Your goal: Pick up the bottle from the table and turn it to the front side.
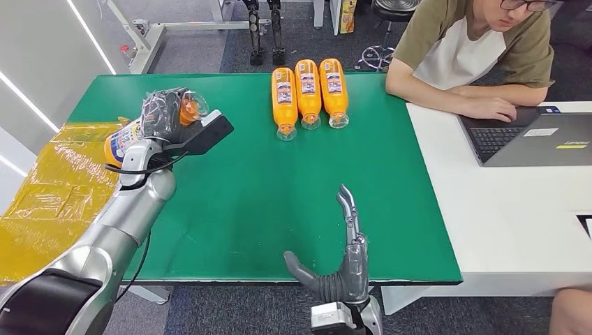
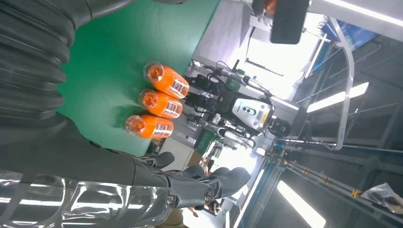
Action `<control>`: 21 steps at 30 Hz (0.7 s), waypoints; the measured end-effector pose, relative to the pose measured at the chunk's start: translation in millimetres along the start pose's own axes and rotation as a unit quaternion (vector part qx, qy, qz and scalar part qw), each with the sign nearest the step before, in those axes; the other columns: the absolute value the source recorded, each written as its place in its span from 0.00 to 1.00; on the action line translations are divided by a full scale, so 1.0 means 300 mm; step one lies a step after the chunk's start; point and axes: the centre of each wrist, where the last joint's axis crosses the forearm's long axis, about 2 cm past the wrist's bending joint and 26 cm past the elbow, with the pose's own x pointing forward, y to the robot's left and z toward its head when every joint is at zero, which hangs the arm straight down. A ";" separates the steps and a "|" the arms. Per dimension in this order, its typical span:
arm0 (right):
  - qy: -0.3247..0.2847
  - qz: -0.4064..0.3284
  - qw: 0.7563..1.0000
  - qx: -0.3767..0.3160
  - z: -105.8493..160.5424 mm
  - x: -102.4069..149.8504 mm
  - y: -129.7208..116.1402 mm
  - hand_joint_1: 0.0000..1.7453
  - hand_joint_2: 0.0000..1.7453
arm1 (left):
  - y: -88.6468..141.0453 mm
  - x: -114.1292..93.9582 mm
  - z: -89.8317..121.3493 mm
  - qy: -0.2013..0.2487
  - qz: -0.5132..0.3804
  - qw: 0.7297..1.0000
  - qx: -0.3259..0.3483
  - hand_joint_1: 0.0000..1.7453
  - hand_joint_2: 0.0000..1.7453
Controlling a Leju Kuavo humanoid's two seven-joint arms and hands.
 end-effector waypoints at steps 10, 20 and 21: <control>0.009 -0.011 1.000 0.000 0.007 -0.003 -0.003 0.00 1.00 | -0.121 -0.150 0.111 0.122 -0.182 0.975 -0.048 1.00 1.00; 0.011 -0.015 1.000 0.005 0.006 -0.001 -0.001 0.00 1.00 | -0.211 -0.207 0.199 0.150 -0.190 0.964 -0.111 1.00 1.00; 0.011 -0.015 1.000 0.005 0.006 -0.001 -0.001 0.00 1.00 | -0.224 -0.210 0.211 0.151 -0.190 0.963 -0.117 1.00 1.00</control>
